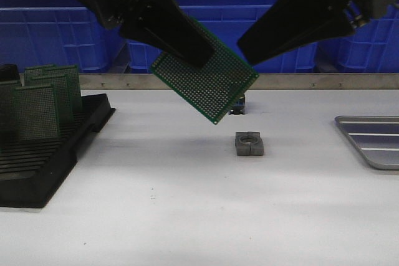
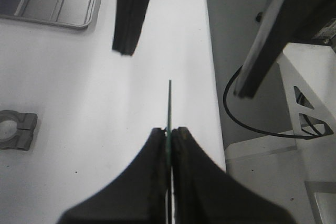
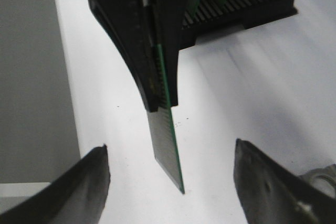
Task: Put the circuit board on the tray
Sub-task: 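Grasp the board's edge with the right gripper beside the left gripper, then release the left gripper and carry the board toward the silver tray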
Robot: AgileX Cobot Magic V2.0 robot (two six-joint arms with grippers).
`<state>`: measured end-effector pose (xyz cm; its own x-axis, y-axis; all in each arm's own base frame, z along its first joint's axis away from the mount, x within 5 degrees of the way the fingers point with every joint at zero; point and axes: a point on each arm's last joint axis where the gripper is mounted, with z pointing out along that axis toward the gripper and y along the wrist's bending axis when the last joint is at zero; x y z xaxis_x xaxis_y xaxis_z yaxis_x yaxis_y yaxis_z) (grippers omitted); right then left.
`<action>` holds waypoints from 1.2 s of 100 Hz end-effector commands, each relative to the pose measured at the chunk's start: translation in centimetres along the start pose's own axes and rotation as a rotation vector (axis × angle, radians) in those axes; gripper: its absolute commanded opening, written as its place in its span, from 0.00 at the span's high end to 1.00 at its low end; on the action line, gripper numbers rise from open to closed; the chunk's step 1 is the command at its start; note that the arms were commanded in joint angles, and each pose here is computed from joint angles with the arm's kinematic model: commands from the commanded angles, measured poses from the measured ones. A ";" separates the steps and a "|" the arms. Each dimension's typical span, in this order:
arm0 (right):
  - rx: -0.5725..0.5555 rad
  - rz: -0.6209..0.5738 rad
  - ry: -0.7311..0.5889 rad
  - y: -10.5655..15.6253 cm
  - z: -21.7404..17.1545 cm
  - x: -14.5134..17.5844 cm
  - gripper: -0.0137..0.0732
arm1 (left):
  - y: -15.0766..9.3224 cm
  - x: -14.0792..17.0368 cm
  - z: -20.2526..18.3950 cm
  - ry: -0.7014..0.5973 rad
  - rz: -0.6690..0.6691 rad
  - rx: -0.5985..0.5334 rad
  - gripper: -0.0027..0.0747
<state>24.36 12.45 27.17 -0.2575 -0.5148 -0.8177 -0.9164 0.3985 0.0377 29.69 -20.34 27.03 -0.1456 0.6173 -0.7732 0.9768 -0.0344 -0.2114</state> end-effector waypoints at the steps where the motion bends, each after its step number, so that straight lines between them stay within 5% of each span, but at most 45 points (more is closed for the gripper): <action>1: -0.044 -0.013 -0.049 0.0 0.5 -1.5 0.25 | -1.3 -2.3 -1.2 -0.092 0.028 0.017 0.99; 19: -0.117 0.006 -0.015 -0.3 2.7 -1.2 0.35 | -1.3 -2.3 -1.2 -0.092 0.028 0.017 0.99; 45: -0.121 0.009 -0.019 -0.4 3.0 -1.4 0.93 | -1.3 -2.3 -1.2 -0.092 0.028 0.013 0.99; 62: -0.121 0.019 -0.021 -0.4 3.0 -1.5 0.91 | -1.3 -2.3 -1.2 -0.092 0.028 0.011 0.87; 81: -0.125 0.090 -0.017 -0.4 3.0 -1.5 0.91 | -1.1 -2.8 -1.8 -0.101 0.045 -0.005 0.34; 87: -0.121 0.145 -0.014 -0.5 3.0 -1.4 0.91 | -0.7 -3.3 -2.7 -0.110 0.063 -0.034 0.24; 120: 0.054 0.562 -0.044 -4.9 -0.2 0.8 0.91 | 0.8 -4.1 -6.6 -0.139 0.100 -0.151 0.24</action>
<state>27.65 11.89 24.63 -0.6403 -0.3340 -0.6918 -0.7205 0.5734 0.3900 32.79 -18.12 31.17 -0.0799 0.5667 -0.8200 0.9968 0.0383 -0.0707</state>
